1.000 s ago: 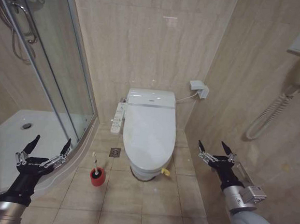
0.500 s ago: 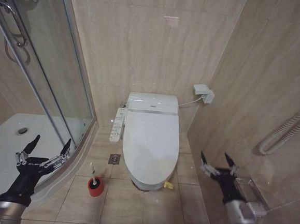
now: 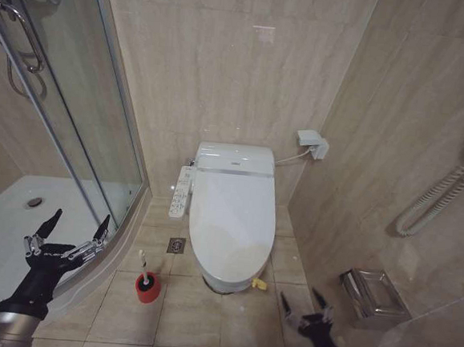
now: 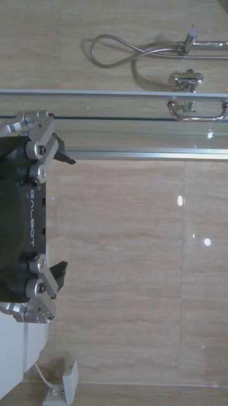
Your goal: Open the toilet lid, clean the toilet bowl with a toilet brush, close the toilet lid, and flush.
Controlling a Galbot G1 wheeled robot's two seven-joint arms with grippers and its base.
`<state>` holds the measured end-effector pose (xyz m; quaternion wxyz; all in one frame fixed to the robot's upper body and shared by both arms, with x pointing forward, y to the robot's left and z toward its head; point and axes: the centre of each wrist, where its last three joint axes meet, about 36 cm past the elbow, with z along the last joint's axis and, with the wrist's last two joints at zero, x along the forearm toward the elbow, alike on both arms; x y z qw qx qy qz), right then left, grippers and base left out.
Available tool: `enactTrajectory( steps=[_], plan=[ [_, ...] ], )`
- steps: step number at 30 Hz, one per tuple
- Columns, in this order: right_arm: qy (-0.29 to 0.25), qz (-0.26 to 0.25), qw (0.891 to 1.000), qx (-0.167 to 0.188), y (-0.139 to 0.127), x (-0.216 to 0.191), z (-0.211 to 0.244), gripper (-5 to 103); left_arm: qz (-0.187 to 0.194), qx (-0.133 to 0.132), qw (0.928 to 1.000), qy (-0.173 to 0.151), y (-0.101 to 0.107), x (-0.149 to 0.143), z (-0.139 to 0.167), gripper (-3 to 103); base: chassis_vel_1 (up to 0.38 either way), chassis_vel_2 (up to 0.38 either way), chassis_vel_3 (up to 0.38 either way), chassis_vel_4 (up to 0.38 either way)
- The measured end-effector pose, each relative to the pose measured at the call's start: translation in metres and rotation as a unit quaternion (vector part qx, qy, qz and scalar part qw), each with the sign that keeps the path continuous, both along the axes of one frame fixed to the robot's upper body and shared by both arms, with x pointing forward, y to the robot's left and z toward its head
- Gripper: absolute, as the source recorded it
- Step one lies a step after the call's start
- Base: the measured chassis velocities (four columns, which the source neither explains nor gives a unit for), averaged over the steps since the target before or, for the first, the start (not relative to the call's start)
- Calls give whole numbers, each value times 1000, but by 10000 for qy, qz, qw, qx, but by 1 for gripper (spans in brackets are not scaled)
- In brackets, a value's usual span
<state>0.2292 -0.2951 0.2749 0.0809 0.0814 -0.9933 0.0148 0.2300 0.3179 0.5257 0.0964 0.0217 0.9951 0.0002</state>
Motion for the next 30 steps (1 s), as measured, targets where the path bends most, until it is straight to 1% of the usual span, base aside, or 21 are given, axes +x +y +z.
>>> enactTrajectory(
  steps=[1,3,5,6,9,10,12,15,18,24,30],
  plan=[
    [0,0,10000,0,0,0,0,100,0,0,10000,0,0,0,0,100,0,0,0,0],
    [121,-8,9999,-38,4,8,-23,100,0,0,10000,0,0,0,0,100,0,0,0,0],
    [218,-58,9997,20,10,18,-40,100,0,0,10000,0,0,0,0,100,0,0,0,0],
    [218,-58,9997,20,10,18,-40,100,0,0,10000,0,0,0,0,100,0,0,0,0],
    [380,-151,9991,70,25,32,-66,100,0,0,10000,1,0,0,0,100,0,0,0,0],
    [380,-151,9991,70,25,32,-66,100,0,0,10000,1,0,0,0,100,0,0,0,0],
    [431,-243,9987,72,35,39,-80,100,0,0,10000,0,0,0,0,100,0,0,0,0],
    [506,-341,9981,52,41,44,-89,100,0,0,10000,1,0,0,0,100,0,0,0,0],
    [483,-464,9977,43,44,51,-95,100,0,0,10000,1,0,0,0,100,0,0,0,0],
    [380,-607,9974,-1,39,61,-95,100,0,0,10000,1,0,0,0,100,0,0,0,0],
    [318,-706,9970,85,37,67,-92,100,0,0,10000,1,0,0,0,100,0,0,0,0]
  ],
)
